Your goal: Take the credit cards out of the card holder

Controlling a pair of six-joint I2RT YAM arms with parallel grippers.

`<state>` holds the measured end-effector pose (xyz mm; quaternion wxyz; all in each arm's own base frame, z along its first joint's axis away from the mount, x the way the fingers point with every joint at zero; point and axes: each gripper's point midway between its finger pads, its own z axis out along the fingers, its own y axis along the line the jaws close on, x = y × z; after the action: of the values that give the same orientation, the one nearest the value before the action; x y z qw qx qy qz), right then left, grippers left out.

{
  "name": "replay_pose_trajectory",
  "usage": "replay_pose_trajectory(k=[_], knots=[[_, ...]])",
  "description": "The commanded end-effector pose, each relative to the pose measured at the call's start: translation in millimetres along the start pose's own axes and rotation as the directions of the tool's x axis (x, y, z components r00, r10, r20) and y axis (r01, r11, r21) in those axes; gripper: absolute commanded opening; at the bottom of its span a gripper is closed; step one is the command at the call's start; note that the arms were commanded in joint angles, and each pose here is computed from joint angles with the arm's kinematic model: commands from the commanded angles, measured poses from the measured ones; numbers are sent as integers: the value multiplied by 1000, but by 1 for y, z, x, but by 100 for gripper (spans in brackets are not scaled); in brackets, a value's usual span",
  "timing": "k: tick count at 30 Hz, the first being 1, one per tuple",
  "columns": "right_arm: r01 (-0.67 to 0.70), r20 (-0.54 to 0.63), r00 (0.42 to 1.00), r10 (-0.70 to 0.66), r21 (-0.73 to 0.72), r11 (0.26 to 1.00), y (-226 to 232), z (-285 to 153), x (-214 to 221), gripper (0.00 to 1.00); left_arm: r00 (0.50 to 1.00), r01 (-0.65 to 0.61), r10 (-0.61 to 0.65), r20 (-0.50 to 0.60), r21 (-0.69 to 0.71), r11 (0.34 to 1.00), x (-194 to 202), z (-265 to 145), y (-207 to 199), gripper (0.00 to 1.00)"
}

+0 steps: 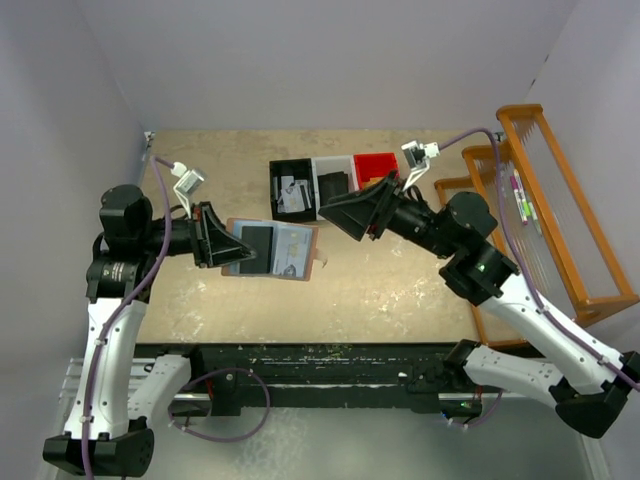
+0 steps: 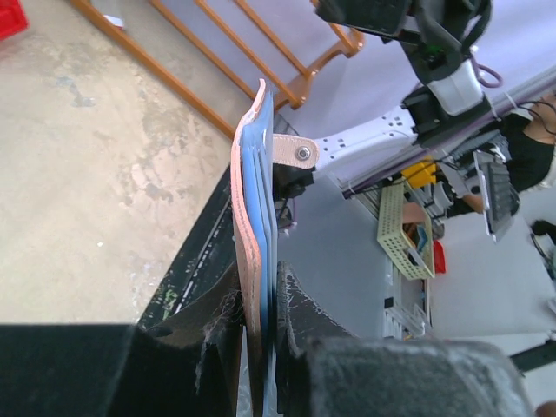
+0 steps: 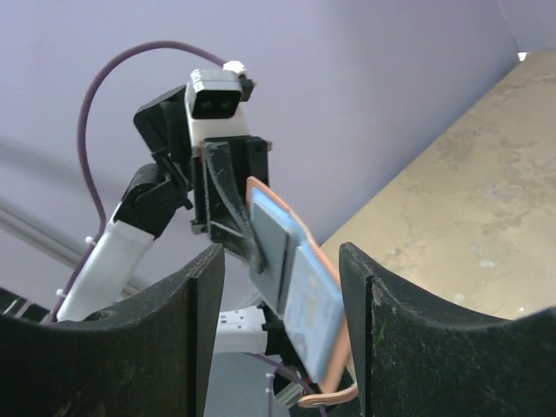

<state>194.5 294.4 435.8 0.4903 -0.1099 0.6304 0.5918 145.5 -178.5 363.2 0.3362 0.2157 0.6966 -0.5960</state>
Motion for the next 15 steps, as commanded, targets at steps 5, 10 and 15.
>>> replay_pose_trajectory(k=[5, 10, 15], knots=[[-41, -129, 992, 14, -211, 977, 34, 24, 37, 51, 996, -82, 85, 31, -90, 992, -11, 0, 11, 12], [-124, -239, 969, 59, -265, 956, 30, 41, 73, 43, 996, -81, 82, 22, -69, 994, -14, 1, 10, 9], [-160, -265, 960, 88, -261, 952, 21, 46, 88, 41, 997, -75, 75, -5, -26, 997, -11, 0, 4, 8]])
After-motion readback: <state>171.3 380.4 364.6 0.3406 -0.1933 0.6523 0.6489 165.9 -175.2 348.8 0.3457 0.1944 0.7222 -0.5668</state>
